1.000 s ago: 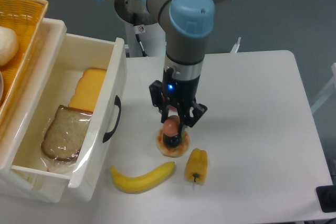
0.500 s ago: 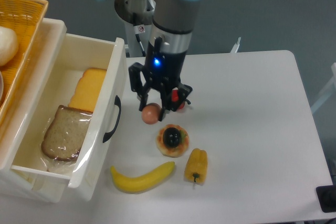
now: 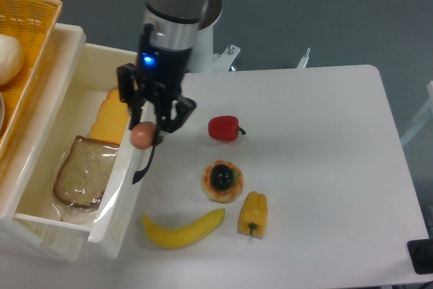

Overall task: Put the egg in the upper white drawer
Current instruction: 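Lift the egg and carry it over the open white drawer, then lower the egg onto the bread slice and open the gripper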

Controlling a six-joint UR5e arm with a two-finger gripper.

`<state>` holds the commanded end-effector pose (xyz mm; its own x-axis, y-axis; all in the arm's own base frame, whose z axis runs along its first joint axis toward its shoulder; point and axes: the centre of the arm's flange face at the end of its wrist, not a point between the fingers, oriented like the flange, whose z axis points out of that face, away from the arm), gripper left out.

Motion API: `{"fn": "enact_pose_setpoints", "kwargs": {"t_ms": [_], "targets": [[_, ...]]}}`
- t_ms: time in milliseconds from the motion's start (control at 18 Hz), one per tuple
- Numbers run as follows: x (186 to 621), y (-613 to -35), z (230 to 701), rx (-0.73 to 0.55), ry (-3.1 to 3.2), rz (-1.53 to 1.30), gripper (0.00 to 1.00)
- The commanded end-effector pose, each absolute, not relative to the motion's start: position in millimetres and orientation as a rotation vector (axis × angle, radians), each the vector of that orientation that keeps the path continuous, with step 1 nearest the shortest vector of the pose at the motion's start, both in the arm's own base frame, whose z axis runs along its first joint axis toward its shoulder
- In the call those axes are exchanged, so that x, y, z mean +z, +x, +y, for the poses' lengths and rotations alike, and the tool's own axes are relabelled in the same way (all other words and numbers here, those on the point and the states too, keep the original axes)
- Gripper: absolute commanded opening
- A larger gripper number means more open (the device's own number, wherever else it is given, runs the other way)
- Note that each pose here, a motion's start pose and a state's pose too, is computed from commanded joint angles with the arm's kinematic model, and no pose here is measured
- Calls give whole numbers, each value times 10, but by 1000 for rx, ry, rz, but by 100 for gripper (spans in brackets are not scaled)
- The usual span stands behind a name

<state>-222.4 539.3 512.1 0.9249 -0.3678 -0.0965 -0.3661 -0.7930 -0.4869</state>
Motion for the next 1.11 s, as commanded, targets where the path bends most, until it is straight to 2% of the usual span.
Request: {"fn": "enact_pose_setpoints", "kwargs": {"t_ms": [389, 1111], "targets": [[4997, -1915, 5421, -77, -2573, 766, 40], [4676, -1578, 5520, -126, -2638, 859, 40]]}}
